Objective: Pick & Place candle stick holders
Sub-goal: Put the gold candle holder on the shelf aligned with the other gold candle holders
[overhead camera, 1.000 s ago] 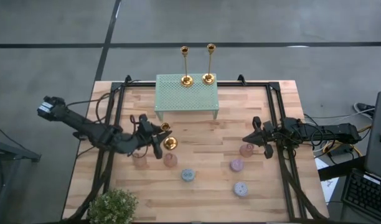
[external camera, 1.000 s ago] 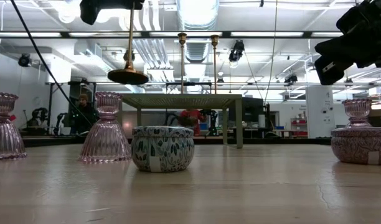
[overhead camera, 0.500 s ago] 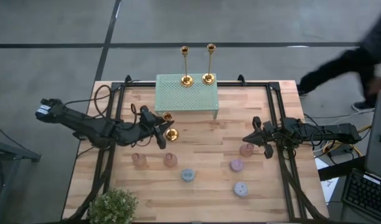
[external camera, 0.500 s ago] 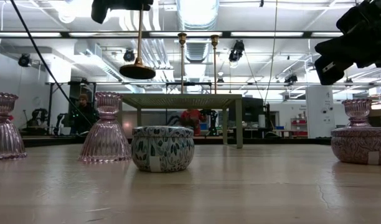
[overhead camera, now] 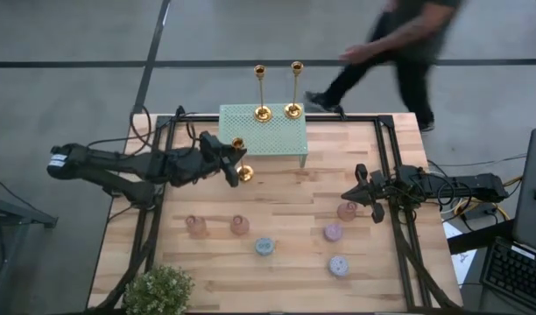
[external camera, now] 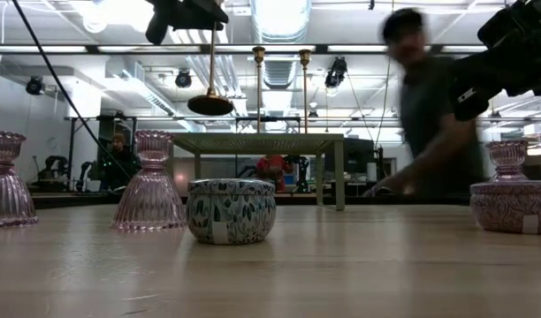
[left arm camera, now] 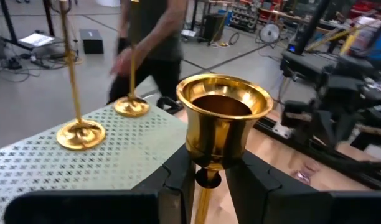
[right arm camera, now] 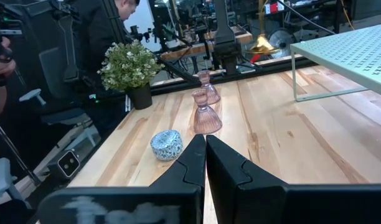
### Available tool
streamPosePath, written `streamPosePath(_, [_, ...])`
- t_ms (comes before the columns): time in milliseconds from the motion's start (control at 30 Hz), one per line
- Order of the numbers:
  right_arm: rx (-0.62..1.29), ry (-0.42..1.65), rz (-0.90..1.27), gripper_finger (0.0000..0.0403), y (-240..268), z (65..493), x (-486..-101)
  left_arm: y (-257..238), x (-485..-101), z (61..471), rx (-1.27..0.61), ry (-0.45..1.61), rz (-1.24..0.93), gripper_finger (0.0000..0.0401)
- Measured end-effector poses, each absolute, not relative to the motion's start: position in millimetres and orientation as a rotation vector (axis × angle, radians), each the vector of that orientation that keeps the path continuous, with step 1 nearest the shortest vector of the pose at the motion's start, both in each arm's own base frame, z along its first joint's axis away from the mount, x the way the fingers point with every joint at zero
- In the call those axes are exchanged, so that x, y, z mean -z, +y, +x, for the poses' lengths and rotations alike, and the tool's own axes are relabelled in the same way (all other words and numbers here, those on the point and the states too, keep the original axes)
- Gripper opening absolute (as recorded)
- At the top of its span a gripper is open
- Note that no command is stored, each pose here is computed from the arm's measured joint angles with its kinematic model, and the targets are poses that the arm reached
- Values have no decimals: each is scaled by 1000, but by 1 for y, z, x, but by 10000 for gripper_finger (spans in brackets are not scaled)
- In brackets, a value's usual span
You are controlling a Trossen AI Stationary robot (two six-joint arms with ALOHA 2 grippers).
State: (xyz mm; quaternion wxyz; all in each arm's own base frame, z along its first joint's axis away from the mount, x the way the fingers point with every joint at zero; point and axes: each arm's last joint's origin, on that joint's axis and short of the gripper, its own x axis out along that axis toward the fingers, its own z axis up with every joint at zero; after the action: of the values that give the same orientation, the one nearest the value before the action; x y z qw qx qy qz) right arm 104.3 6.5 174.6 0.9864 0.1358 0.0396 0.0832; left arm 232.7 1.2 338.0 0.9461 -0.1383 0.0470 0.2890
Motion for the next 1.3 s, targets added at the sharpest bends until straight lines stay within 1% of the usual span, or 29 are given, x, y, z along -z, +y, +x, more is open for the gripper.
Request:
streamPosePath(167, [-167,79,273,8,7,104,-175,19,-341,233,-605,92,-297,84])
streamPosePath(300, [-167,80,273,8,7,104,-175,32,-347,231,-636,93,-260,84])
streamPosePath(500, [-167,80,273,8,7,104,-175,55,-369,226,-723,77,-186,84])
streamPosePath(600, [-167,80,273,8,7,104,-175,72,-377,223,-791,57,-183,84])
streamPosePath(733, [-166,80,273,8,6,104,-175,90,-382,220,-805,57,-187,84])
streamPosePath(967, [-166,83,273,8,6,105,-174,125,-368,224,-881,109,-212,84])
streamPosePath(1167, [-166,86,273,8,6,105,-174,146,-357,234,-900,155,-242,84])
streamPosePath(1300, [-166,86,273,8,6,105,-174,156,-357,244,-909,173,-234,84])
